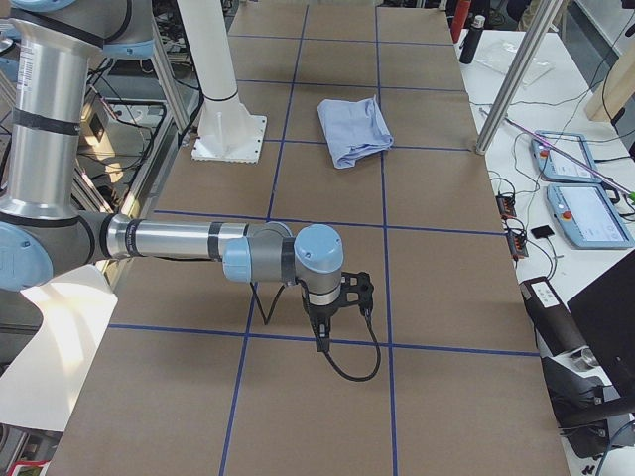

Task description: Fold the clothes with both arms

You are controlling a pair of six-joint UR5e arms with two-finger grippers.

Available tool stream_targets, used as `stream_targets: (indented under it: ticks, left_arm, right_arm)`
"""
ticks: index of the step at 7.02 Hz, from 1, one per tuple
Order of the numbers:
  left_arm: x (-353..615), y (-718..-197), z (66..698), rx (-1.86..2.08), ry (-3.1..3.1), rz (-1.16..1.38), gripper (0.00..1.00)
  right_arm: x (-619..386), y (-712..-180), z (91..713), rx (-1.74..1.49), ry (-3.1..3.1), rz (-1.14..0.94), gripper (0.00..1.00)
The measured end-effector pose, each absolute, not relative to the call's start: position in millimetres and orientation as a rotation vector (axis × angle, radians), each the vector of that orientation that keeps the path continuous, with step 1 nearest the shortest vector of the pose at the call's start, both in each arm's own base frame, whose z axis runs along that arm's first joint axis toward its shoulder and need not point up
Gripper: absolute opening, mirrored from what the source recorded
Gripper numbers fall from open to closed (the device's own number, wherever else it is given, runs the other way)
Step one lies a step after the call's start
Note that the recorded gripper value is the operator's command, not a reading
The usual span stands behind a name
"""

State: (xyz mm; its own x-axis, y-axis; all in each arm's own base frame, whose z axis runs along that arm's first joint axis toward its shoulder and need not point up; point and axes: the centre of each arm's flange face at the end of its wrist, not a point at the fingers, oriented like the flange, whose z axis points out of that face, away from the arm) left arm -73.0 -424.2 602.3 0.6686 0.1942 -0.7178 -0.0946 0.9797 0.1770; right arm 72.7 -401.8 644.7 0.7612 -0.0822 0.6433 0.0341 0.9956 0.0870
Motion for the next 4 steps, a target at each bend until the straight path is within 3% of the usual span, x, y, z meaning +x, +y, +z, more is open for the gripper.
stream_targets:
  ticks: [4]
  left_arm:
    - [-73.5,-423.9,599.7,0.139,0.82,0.165,1.0]
  right_arm:
    - [72.9,-406.6,639.9,0.084,-0.701,-0.069,1.0]
